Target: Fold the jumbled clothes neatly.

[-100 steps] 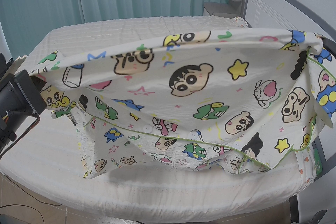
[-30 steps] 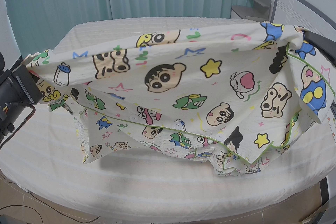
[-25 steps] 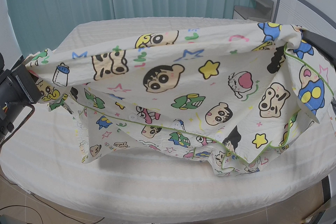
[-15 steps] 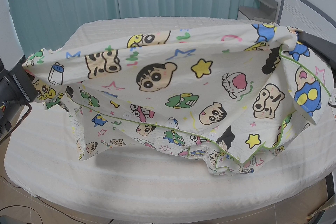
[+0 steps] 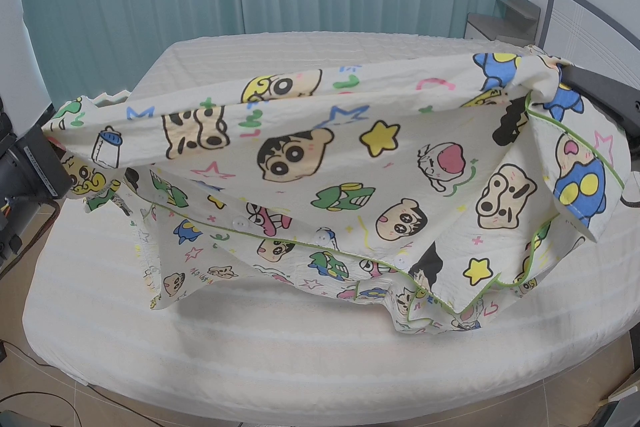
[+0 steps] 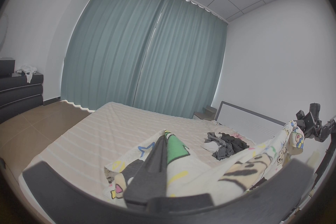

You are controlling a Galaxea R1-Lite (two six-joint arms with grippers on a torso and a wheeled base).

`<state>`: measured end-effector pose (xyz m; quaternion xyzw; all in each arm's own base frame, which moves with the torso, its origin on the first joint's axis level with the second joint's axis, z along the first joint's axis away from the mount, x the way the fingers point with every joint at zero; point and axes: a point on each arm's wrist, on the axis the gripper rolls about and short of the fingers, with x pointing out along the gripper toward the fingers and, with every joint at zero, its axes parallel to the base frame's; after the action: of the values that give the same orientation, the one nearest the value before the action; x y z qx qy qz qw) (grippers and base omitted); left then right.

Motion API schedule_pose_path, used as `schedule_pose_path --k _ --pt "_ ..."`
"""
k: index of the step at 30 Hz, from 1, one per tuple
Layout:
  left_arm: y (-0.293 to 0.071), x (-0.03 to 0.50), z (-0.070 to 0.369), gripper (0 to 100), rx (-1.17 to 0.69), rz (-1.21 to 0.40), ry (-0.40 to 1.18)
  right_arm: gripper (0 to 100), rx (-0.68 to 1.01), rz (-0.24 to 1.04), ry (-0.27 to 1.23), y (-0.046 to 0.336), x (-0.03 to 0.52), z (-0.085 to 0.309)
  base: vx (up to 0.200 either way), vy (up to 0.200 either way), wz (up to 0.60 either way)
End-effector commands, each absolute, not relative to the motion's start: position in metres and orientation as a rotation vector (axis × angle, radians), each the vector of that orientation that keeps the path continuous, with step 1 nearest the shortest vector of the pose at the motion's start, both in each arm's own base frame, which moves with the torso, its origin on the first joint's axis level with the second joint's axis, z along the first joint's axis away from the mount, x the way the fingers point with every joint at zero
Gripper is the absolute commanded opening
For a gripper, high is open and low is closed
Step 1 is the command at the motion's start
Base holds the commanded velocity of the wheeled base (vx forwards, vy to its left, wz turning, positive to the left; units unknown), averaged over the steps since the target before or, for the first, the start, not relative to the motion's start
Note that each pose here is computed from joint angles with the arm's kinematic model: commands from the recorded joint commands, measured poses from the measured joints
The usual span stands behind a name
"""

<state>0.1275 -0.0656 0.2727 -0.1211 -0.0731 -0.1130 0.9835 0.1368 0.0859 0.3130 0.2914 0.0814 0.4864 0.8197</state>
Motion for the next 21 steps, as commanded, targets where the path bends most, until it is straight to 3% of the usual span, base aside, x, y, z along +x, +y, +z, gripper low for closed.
schedule_pose_path --k 1,5,21 --pt "-0.065 0.126 0.269 0 -0.241 -0.228 -0.140 0 0.618 1.036 0.168 0.084 0.134 0.313 0.000 0.000 0.00" --pt "-0.063 0.123 0.267 0 -0.240 -0.235 -0.138 0 0.618 1.036 0.168 0.082 0.130 0.311 0.000 0.000 0.00" --pt "-0.061 0.116 0.264 0 -0.242 -0.241 -0.140 0 0.610 1.068 0.111 0.070 0.104 0.314 -0.200 0.000 0.00"
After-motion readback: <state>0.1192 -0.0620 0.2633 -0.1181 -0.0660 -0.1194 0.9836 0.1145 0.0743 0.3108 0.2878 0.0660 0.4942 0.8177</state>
